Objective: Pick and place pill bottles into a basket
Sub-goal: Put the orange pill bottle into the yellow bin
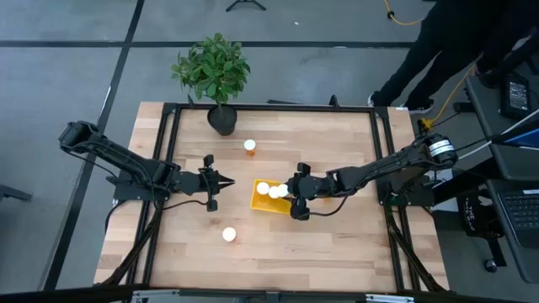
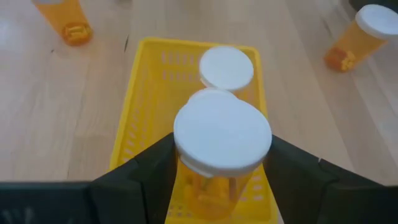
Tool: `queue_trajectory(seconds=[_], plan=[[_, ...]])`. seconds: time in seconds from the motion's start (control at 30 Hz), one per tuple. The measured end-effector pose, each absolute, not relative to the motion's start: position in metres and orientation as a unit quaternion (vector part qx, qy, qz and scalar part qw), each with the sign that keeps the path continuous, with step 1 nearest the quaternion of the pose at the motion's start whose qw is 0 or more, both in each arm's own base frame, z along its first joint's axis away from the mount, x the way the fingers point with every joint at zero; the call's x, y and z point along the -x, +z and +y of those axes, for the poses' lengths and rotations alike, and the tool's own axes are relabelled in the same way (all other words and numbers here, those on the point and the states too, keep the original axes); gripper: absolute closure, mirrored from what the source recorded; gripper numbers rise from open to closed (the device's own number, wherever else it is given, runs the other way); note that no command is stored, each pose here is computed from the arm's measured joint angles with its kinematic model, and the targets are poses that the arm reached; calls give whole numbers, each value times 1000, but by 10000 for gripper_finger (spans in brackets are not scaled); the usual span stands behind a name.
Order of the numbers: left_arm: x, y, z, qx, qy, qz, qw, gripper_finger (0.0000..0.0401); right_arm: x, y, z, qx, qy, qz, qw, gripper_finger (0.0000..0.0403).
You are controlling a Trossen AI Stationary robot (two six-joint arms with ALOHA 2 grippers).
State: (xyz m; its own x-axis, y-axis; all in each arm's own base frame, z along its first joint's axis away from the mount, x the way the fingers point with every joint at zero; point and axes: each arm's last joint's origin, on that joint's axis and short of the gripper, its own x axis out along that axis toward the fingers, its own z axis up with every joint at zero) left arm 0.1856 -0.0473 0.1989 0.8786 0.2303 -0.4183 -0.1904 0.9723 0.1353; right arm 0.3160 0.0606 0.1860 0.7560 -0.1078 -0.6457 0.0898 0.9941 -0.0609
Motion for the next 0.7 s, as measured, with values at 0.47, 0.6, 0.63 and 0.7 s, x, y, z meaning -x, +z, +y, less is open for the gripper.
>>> queue_trajectory(seconds=[0.47, 0.6, 0.63, 0.7], plan=[[-186, 199, -47, -44, 109, 221, 968, 377, -317, 188, 60, 13, -52, 338, 940, 179], [-186, 199, -47, -44, 109, 221, 968, 380, -318, 189, 60, 19, -49, 332, 942, 179], [-186, 199, -47, -44, 109, 221, 968, 381, -319, 189, 61, 21, -48, 327, 943, 179], [-186, 199, -47, -43, 109, 221, 968, 381, -320, 191, 61, 21, -47, 322, 945, 179]])
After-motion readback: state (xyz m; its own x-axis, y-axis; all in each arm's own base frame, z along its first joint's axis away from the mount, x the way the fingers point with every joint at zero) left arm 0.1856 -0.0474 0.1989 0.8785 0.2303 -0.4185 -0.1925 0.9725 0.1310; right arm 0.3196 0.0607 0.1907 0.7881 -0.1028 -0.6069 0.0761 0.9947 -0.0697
